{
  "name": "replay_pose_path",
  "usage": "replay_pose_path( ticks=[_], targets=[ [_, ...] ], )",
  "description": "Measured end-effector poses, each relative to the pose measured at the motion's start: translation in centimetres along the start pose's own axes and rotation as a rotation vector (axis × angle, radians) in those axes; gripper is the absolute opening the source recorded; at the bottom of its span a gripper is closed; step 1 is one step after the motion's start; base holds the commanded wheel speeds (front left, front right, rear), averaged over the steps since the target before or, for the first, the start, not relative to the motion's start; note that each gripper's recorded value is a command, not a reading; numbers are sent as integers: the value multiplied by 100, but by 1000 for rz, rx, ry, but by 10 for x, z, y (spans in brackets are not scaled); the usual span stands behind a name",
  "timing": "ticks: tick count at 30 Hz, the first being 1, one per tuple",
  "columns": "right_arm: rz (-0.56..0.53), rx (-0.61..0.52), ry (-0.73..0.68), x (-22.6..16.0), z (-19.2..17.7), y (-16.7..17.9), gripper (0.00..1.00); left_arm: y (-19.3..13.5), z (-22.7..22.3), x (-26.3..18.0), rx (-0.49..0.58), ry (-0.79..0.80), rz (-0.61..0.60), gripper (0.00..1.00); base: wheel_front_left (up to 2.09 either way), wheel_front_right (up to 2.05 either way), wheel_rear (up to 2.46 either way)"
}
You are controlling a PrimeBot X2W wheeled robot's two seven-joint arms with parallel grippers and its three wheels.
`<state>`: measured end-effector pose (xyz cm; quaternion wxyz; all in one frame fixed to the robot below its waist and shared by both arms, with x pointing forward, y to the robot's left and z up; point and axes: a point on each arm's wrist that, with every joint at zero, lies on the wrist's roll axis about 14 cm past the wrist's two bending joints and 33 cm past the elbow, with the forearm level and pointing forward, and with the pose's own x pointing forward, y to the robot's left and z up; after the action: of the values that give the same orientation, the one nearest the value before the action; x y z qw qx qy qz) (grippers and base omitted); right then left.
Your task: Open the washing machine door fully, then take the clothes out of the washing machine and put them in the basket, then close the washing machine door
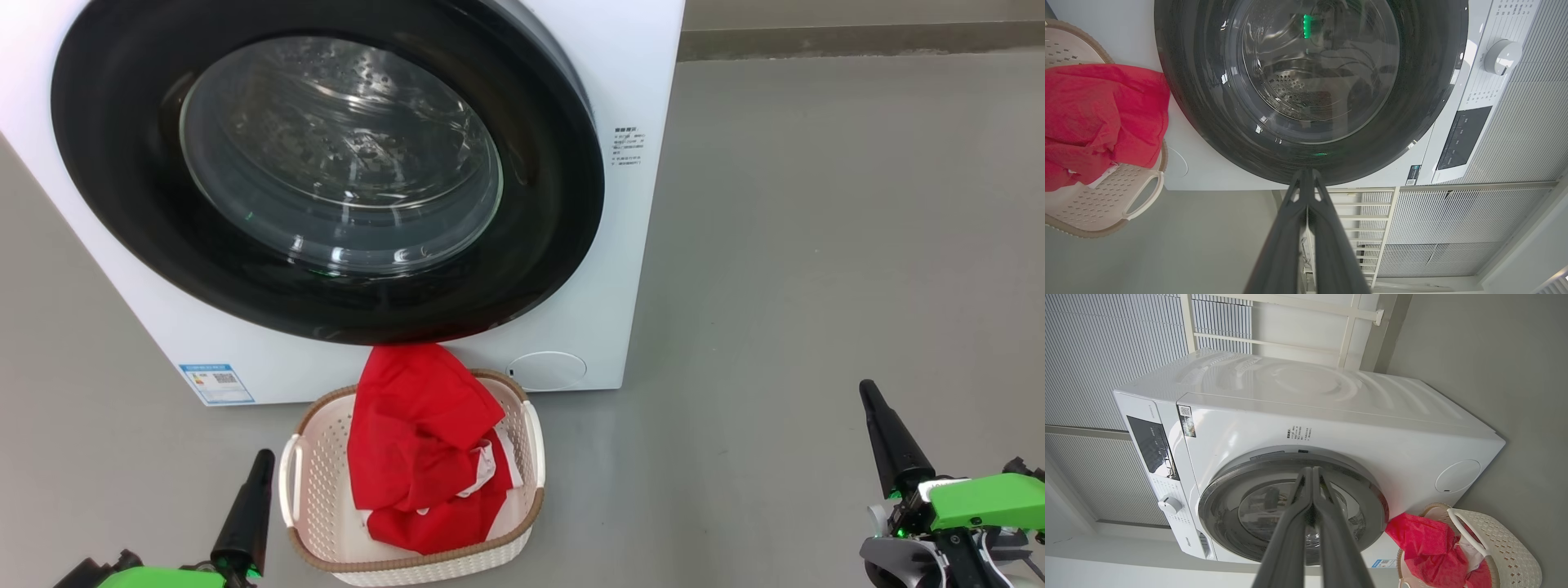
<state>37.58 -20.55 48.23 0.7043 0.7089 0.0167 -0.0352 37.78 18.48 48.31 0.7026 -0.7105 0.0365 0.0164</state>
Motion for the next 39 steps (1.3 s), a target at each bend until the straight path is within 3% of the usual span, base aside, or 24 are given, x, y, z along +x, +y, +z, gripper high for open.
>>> replay_pose_path(
  ticks=[39],
  targets=[
    [0,0,-1,0,0,0,0,0,2,0,-1,-5,0,0,0,0,0]
  ],
)
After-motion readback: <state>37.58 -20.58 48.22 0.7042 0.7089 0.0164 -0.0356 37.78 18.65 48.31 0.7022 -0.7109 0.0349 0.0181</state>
